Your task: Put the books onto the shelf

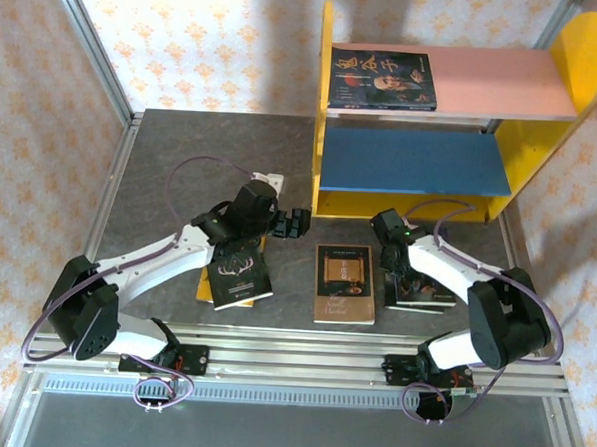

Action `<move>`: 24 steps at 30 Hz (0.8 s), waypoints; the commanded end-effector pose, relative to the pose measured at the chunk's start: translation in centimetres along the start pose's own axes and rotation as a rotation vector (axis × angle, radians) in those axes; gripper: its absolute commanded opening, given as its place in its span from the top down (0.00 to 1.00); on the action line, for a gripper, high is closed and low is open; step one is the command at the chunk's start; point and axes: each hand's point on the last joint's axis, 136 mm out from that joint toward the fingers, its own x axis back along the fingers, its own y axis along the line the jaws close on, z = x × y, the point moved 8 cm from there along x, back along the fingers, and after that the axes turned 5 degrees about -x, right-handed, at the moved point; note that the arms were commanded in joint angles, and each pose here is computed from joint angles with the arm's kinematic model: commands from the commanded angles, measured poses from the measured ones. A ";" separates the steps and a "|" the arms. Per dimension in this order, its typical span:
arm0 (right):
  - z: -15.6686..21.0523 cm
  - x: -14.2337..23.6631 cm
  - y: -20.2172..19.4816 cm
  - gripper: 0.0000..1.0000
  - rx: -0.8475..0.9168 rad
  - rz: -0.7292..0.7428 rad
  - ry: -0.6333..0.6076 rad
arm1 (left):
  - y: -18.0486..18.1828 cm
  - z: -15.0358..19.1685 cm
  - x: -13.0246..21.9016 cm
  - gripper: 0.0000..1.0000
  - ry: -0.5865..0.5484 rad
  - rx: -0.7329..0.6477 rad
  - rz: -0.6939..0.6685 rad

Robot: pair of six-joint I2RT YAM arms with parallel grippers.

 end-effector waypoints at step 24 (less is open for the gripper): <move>1.4 4.1 2.2 0.81 0.024 -0.457 0.084 | -5.9 0.7 -4.4 0.01 0.080 -0.031 0.072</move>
